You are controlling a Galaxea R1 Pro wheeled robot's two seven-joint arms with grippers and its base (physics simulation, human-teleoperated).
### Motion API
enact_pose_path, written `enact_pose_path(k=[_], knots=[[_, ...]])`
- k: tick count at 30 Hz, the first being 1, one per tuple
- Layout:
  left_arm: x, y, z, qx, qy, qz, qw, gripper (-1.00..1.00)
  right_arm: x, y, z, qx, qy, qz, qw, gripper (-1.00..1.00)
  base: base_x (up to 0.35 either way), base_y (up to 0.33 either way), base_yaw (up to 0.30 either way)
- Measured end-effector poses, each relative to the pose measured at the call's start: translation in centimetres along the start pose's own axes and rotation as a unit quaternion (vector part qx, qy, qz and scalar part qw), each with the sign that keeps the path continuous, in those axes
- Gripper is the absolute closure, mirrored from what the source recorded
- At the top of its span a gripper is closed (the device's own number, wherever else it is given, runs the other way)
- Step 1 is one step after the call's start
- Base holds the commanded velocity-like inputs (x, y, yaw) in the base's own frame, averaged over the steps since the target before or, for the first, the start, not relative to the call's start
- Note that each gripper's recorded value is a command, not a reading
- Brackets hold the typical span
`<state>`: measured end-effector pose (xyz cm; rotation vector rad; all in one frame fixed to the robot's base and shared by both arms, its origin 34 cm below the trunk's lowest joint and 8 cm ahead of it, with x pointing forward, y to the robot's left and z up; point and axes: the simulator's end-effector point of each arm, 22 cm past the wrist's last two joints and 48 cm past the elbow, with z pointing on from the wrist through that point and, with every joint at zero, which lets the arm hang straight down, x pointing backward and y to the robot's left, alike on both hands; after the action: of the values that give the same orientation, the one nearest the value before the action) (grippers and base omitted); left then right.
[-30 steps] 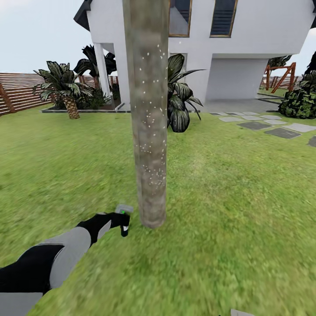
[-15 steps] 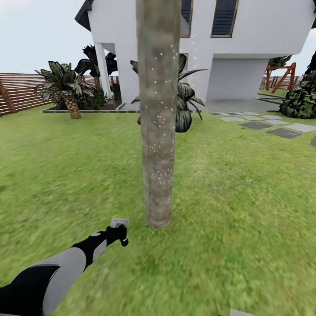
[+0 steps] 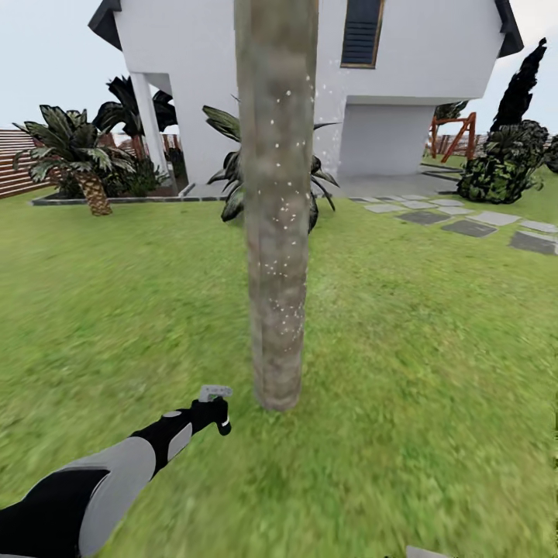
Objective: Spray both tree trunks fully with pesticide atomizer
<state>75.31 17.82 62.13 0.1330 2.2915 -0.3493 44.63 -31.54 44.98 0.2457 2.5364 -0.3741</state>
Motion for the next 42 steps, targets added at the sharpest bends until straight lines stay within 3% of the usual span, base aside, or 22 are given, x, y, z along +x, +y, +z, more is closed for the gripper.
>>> enact_pose_path(k=[18,23,25,28,31,42], knots=[[0.6,-0.1,0.0,0.001,0.004,-0.001,1.0000,1.00,0.0,0.0,0.0,0.000,0.000,0.000,1.0000,-1.00,0.021,0.340,-0.292],[0.6,-0.2,0.0,0.001,0.004,0.000,1.0000,1.00,0.0,0.0,0.0,0.000,0.000,0.000,1.0000,-1.00,0.000,0.124,-0.086],[0.9,-1.1,0.2,0.008,0.005,-0.001,1.0000,1.00,0.0,0.0,0.0,0.001,0.000,0.000,1.0000,-1.00,0.000,0.019,-0.069],[1.1,-4.5,0.7,0.029,0.006,-0.003,0.9995,1.00,0.0,-0.2,0.1,0.002,0.000,0.000,1.0000,-1.00,0.000,0.005,-0.214],[1.5,-5.8,0.9,0.037,0.008,-0.004,0.9993,1.00,0.0,-0.2,0.1,0.002,0.000,0.000,1.0000,-1.00,0.000,0.001,-0.278],[1.6,-6.0,0.9,0.038,0.009,-0.004,0.9992,1.00,0.0,0.0,0.0,0.000,0.000,0.000,1.0000,-1.00,-0.045,0.163,-0.164]])
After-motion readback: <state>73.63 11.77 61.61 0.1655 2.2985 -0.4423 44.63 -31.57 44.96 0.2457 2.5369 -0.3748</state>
